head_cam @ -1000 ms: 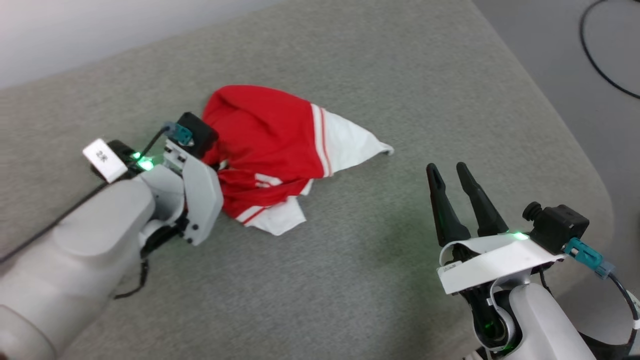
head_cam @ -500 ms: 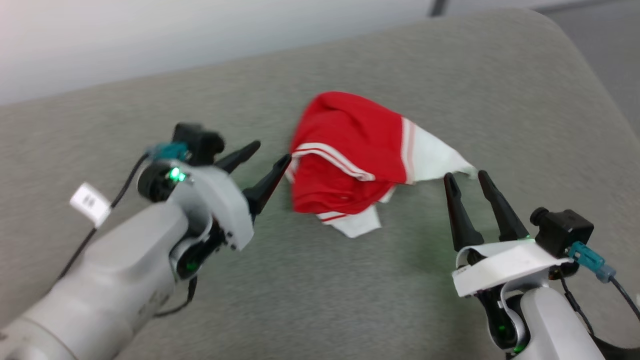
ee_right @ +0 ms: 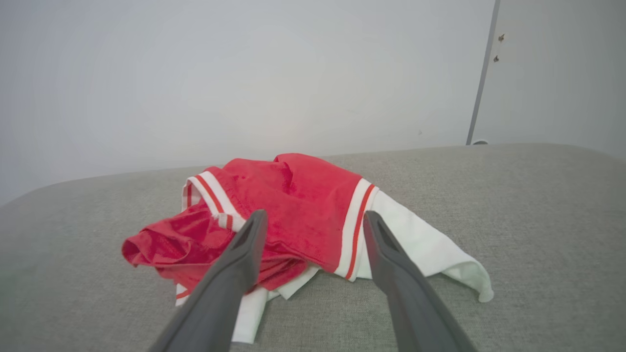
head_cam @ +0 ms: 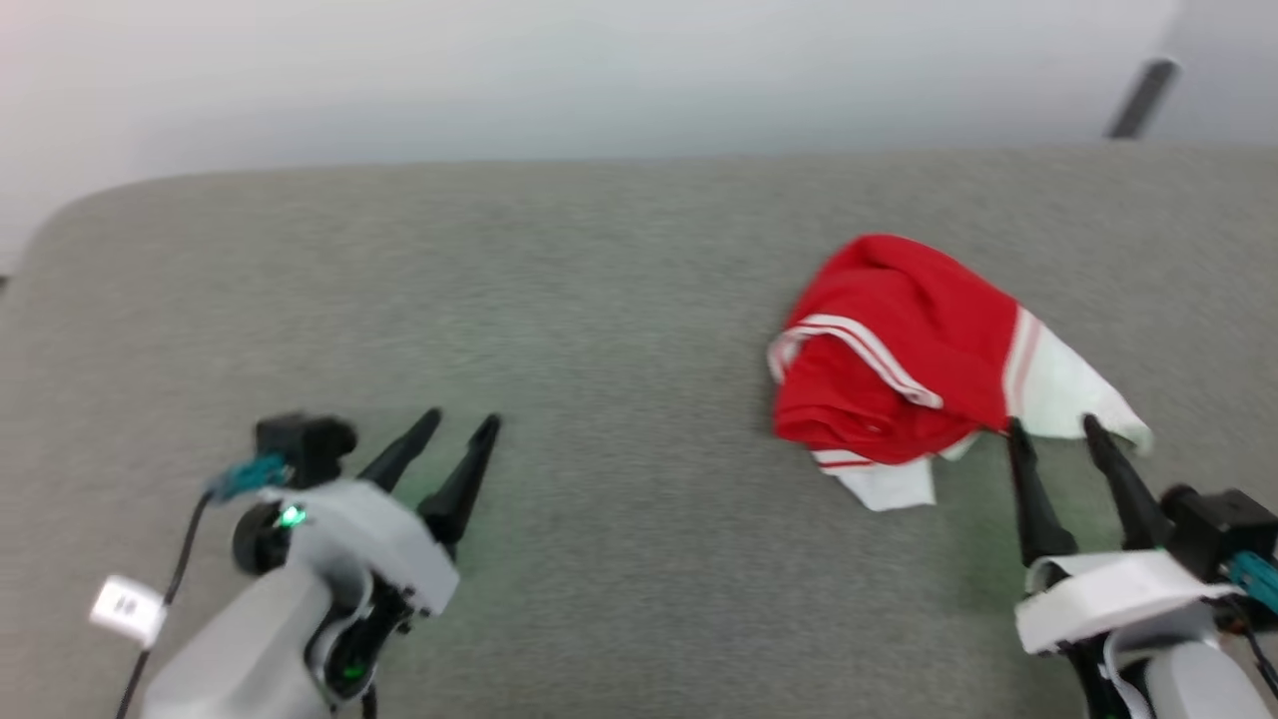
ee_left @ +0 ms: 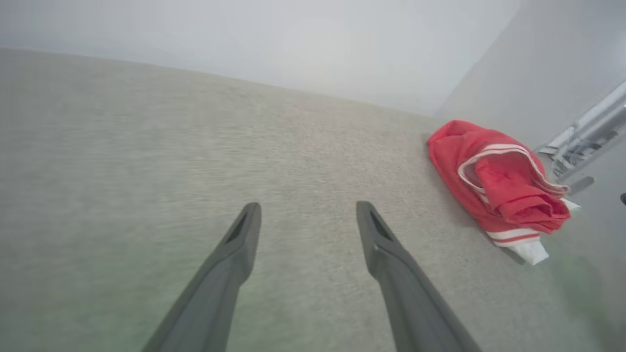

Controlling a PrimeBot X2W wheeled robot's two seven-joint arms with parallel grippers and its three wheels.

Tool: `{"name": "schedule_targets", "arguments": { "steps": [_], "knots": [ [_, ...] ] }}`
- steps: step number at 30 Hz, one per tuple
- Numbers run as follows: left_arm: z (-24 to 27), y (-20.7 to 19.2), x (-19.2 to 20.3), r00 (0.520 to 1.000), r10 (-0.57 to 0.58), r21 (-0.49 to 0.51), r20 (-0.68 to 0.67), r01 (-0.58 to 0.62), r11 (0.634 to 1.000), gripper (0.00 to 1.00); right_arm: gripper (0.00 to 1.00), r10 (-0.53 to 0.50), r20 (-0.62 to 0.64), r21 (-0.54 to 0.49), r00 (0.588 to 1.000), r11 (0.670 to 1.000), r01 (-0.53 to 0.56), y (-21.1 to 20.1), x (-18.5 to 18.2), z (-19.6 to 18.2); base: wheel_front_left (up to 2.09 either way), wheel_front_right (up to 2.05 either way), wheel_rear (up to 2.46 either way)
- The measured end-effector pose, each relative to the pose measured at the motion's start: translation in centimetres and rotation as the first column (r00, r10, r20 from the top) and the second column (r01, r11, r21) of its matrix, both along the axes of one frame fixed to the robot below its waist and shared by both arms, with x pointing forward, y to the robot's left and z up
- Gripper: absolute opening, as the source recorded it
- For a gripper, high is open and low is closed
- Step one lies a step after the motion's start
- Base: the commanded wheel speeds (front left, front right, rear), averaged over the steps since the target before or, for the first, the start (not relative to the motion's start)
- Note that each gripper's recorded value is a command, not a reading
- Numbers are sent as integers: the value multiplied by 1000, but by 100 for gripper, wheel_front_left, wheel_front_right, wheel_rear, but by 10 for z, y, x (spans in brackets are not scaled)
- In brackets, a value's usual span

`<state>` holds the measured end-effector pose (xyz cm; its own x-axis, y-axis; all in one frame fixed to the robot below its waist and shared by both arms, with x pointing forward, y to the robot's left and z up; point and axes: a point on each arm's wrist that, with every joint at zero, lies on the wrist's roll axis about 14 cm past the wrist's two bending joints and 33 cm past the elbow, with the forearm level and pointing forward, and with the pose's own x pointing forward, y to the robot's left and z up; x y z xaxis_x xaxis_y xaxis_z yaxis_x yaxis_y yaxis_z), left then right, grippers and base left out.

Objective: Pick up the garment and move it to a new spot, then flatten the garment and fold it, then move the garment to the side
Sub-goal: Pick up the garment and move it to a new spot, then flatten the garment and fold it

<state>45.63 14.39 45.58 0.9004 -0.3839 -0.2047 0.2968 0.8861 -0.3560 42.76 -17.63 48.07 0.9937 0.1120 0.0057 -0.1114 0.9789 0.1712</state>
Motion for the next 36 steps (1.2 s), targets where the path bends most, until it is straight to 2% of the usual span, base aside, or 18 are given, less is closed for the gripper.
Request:
{"name": "schedule_targets", "arguments": {
  "steps": [6, 13, 17, 23, 36],
  "knots": [
    [6, 62, -37, 977, 204, 2, 61, -205, 979, 100, 100, 28, 4, 1, 1000, 1000, -28, 9, -1, 1, 0, 0, 0],
    [25, 99, -77, 934, 309, 83, 181, -328, 941, 100, 100, 35, 37, -12, 999, 999, -34, 6, -14, 14, 0, 0, 0],
    [38, 107, -91, 912, 328, 121, 248, -365, 923, 100, 100, 30, 60, -18, 998, 999, -29, 1, -21, 23, 0, 0, 0],
    [44, 102, -98, 901, 317, 150, 296, -371, 916, 100, 100, 9, 101, -27, 995, 1000, -6, -10, -29, 37, 0, 0, 0],
    [30, 91, -99, 911, 307, 161, 275, -358, 920, 100, 100, -19, 87, -24, 996, 999, 21, -18, -32, 32, 0, 0, 0]
  ]
}}
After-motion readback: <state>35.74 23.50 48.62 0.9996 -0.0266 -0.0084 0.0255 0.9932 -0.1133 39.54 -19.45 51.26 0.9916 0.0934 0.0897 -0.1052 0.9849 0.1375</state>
